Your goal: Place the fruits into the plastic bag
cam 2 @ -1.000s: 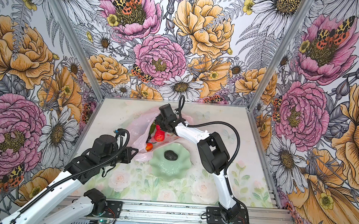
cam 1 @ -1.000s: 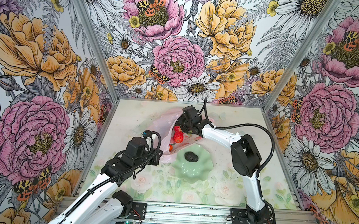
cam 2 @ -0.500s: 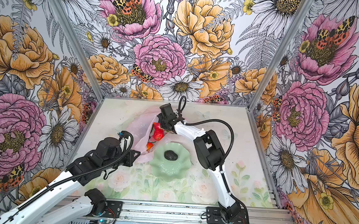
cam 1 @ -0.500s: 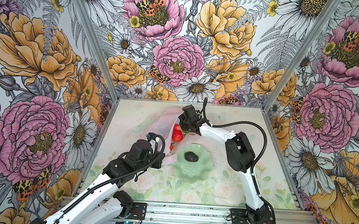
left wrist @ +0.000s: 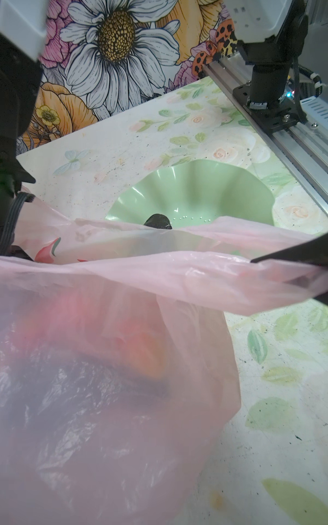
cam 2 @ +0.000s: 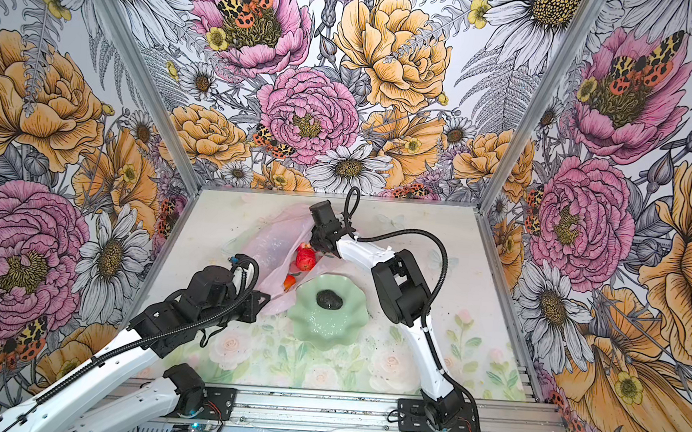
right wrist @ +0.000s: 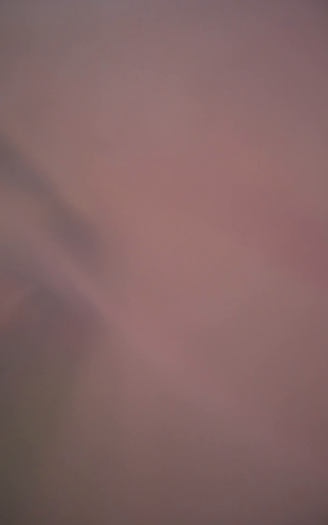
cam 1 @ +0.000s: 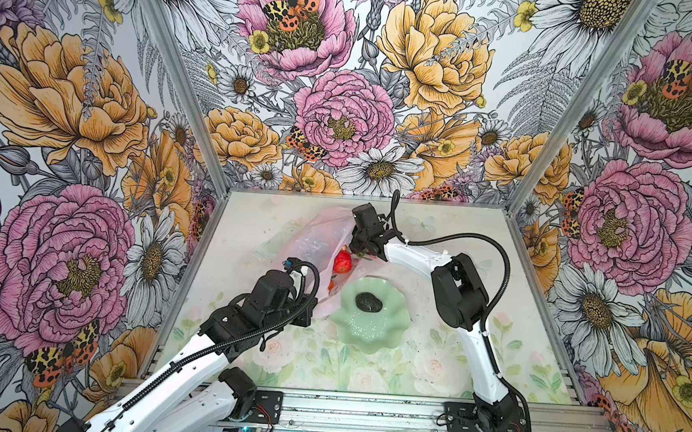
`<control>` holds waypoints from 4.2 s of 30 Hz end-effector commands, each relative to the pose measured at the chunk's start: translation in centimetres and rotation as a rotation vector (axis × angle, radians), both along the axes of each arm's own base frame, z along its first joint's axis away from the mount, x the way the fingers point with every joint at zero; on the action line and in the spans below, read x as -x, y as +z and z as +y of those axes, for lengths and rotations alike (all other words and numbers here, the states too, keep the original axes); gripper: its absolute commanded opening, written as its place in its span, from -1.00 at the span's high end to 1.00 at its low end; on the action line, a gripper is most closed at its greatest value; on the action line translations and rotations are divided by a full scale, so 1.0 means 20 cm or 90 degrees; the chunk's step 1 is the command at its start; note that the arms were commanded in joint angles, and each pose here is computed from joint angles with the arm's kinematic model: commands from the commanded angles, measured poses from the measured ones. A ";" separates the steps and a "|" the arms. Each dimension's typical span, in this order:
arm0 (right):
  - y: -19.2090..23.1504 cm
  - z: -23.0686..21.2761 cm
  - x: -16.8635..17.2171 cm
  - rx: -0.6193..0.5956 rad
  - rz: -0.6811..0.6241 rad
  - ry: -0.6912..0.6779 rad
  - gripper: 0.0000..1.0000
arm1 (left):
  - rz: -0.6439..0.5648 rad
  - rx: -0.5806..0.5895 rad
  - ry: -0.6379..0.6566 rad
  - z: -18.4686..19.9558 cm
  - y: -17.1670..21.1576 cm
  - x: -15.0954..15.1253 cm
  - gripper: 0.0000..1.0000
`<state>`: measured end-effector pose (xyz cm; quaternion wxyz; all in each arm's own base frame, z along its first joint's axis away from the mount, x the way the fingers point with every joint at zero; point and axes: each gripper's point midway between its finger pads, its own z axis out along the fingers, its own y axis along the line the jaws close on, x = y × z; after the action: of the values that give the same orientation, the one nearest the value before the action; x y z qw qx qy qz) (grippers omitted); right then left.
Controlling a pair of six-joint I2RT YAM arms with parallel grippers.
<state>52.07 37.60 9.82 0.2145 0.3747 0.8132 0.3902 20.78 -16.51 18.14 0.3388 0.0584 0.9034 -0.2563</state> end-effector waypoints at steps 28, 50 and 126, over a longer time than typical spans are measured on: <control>0.06 0.00 0.04 -0.022 0.007 0.066 -0.99 | -0.003 -0.011 -0.001 0.01 0.00 0.02 1.00; 0.51 0.11 0.20 -0.103 -0.065 0.237 -0.99 | -0.006 -0.008 -0.001 0.01 0.01 0.02 1.00; 0.45 -0.21 0.98 -0.041 0.171 0.465 -0.99 | -0.011 -0.005 0.000 0.01 0.02 0.02 1.00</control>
<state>33.57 34.32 17.13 -0.0639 0.1342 0.8991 0.4117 20.48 -16.55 18.28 0.3410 0.0628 0.9024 -0.2558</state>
